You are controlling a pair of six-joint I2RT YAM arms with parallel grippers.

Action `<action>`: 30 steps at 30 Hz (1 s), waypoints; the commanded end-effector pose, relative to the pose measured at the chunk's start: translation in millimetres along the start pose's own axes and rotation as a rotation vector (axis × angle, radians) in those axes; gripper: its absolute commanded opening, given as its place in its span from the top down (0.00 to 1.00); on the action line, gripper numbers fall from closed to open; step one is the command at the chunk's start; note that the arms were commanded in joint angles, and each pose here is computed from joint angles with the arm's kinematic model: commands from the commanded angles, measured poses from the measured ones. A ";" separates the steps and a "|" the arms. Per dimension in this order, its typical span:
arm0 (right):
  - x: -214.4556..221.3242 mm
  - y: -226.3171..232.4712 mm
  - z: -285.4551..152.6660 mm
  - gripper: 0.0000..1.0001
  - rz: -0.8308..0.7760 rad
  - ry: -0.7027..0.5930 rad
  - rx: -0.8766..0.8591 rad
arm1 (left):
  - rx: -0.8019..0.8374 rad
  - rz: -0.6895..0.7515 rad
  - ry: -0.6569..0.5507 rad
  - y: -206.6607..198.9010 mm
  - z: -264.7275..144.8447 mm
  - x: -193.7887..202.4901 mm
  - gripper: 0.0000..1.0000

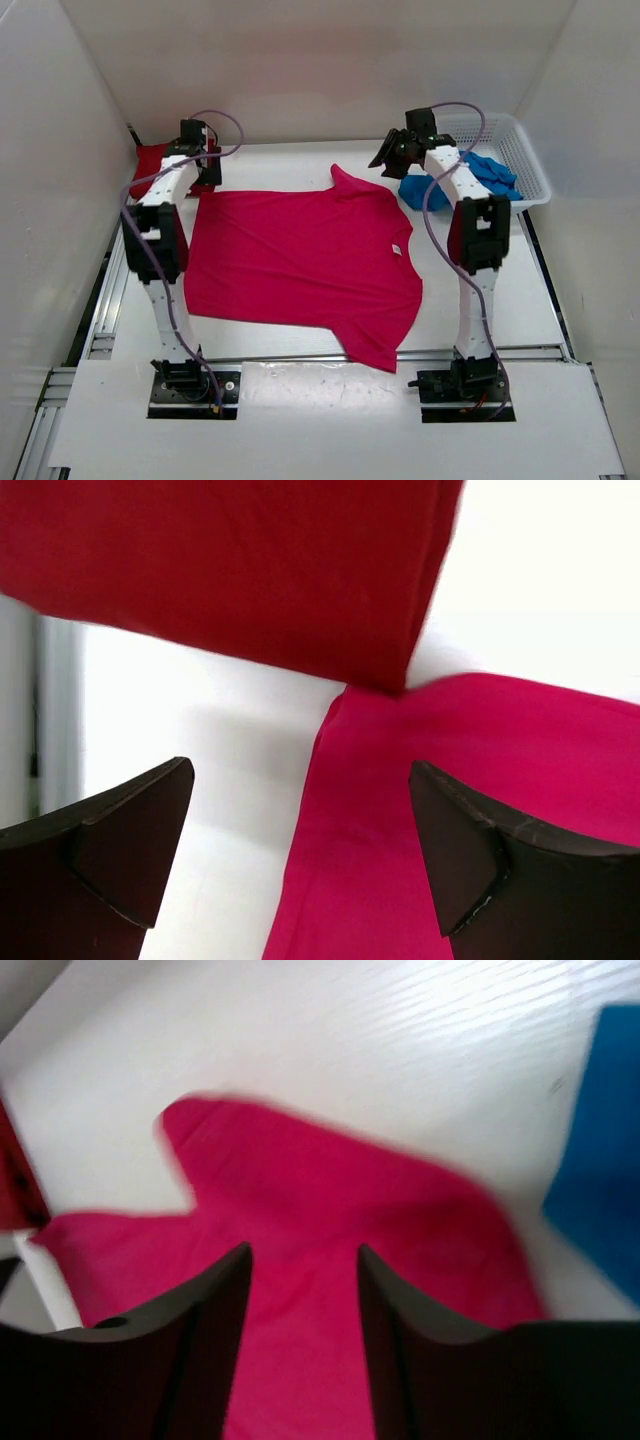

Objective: Fold and stack the t-shirts
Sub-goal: Flatten out the tshirt, then grap the side of the flattened tshirt closest away from the robot with both arms

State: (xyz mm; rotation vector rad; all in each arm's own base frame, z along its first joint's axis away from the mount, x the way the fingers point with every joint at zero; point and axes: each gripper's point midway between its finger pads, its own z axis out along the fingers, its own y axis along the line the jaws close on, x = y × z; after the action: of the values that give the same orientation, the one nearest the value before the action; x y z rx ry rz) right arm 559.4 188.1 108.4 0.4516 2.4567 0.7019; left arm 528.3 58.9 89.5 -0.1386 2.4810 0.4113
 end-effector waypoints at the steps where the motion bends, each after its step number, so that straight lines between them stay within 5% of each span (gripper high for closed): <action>1: 4.4 52.4 -87.5 0.45 -0.211 -0.074 -0.095 | 0.004 -0.074 -0.260 34.4 -129.5 -57.6 0.00; 6: 85.0 34.2 -162.9 0.30 -0.362 -0.003 -0.007 | -0.033 -0.058 -0.070 70.6 -157.6 57.9 0.00; 11: 187.7 -5.1 -212.2 0.26 -0.396 0.121 -0.003 | 0.062 -0.080 0.271 76.0 -166.8 204.1 0.00; 18: 328.0 -98.0 -229.8 0.25 -0.266 0.342 0.066 | 0.166 -0.153 0.416 61.6 -148.2 253.9 0.00; 28: 402.4 -145.2 -232.2 0.25 -0.195 0.415 0.040 | 0.136 -0.128 0.531 56.2 -120.8 292.6 0.00; 30: 409.3 -144.6 -232.6 0.25 -0.200 0.447 0.028 | 0.137 -0.126 0.544 54.8 -116.6 295.4 0.06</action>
State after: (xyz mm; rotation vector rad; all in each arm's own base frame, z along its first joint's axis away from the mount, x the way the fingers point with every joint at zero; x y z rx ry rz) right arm 72.5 151.8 25.0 0.0328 2.9004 0.6689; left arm 205.1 70.9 24.4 -0.3849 3.0317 0.1773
